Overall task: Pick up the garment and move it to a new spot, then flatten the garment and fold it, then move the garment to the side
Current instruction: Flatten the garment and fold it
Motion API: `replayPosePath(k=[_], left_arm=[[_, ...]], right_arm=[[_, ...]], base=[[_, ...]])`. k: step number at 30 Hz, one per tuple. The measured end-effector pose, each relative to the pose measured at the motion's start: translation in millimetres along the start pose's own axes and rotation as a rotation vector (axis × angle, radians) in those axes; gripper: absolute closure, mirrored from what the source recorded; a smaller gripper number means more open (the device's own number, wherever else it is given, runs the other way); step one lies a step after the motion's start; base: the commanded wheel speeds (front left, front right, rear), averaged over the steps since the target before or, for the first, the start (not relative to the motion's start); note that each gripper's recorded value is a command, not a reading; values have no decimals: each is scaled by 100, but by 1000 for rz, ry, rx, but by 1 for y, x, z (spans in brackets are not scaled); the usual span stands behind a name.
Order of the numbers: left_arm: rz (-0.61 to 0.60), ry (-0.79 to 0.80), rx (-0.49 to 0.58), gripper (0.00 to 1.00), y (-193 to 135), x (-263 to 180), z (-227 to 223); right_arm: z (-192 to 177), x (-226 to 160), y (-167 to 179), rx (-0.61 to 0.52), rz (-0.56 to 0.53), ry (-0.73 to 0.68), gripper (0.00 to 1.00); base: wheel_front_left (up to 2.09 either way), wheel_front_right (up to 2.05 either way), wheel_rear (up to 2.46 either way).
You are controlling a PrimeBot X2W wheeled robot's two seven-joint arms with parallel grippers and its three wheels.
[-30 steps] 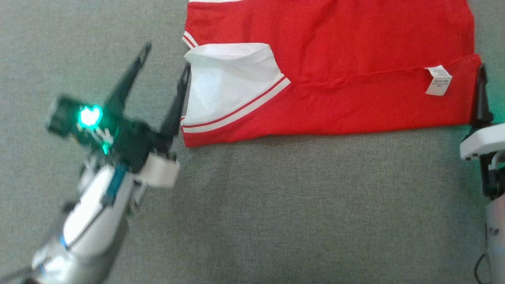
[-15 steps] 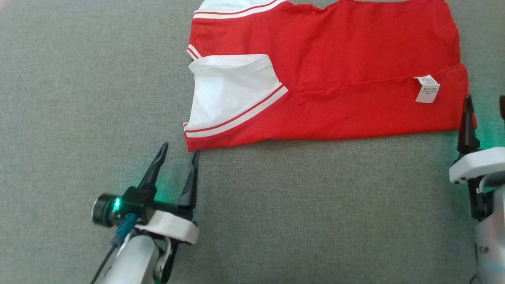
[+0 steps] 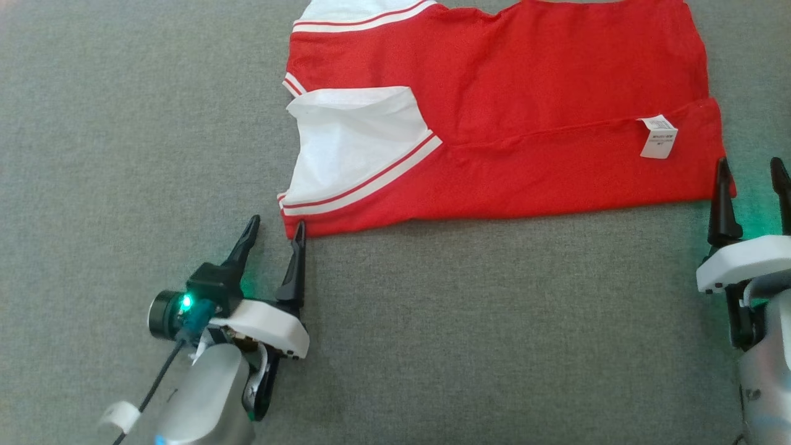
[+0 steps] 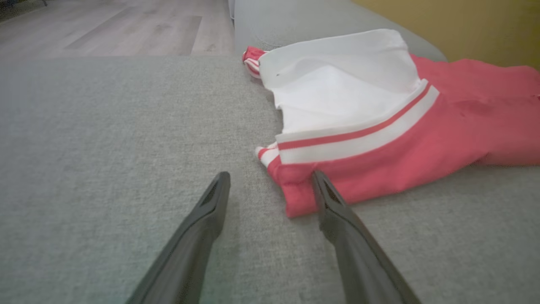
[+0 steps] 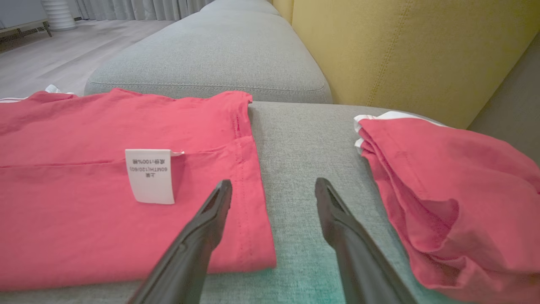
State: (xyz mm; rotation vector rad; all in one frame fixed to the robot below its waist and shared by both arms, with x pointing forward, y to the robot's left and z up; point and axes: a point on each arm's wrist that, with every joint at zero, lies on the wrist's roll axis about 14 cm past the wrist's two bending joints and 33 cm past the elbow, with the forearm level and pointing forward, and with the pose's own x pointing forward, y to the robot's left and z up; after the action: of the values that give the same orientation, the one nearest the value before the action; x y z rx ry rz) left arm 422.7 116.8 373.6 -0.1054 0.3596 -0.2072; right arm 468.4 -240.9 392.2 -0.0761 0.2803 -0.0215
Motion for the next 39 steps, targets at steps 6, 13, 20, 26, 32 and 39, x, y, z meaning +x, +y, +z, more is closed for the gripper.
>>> replayPosePath(k=[6, 13, 20, 26, 32, 39], left_arm=[[-9, 78, -44, 44, 1, 11, -10], [-85, 80, -41, 100, -14, 14, -4], [-93, -2, -18, 100, -15, 11, 18], [-69, -31, 1, 100, -8, 4, 28], [-59, -32, 3, 100, -8, -5, 27], [-50, -33, -14, 100, -10, -25, 23]], right_arm=[[-4, -1, -5, -2, -11, 11, 0], [-11, -3, -8, 9, -16, 35, 0], [-21, 0, 0, 22, 21, 104, 0], [-32, 2, 8, 42, 49, 188, 79], [-32, -1, 10, 77, 58, 209, 100], [-31, -21, -3, 93, 38, 200, 100]], base=[[0, 0, 0], [0, 0, 0], [0, 0, 0], [0, 0, 0], [0, 0, 0], [0, 0, 0]])
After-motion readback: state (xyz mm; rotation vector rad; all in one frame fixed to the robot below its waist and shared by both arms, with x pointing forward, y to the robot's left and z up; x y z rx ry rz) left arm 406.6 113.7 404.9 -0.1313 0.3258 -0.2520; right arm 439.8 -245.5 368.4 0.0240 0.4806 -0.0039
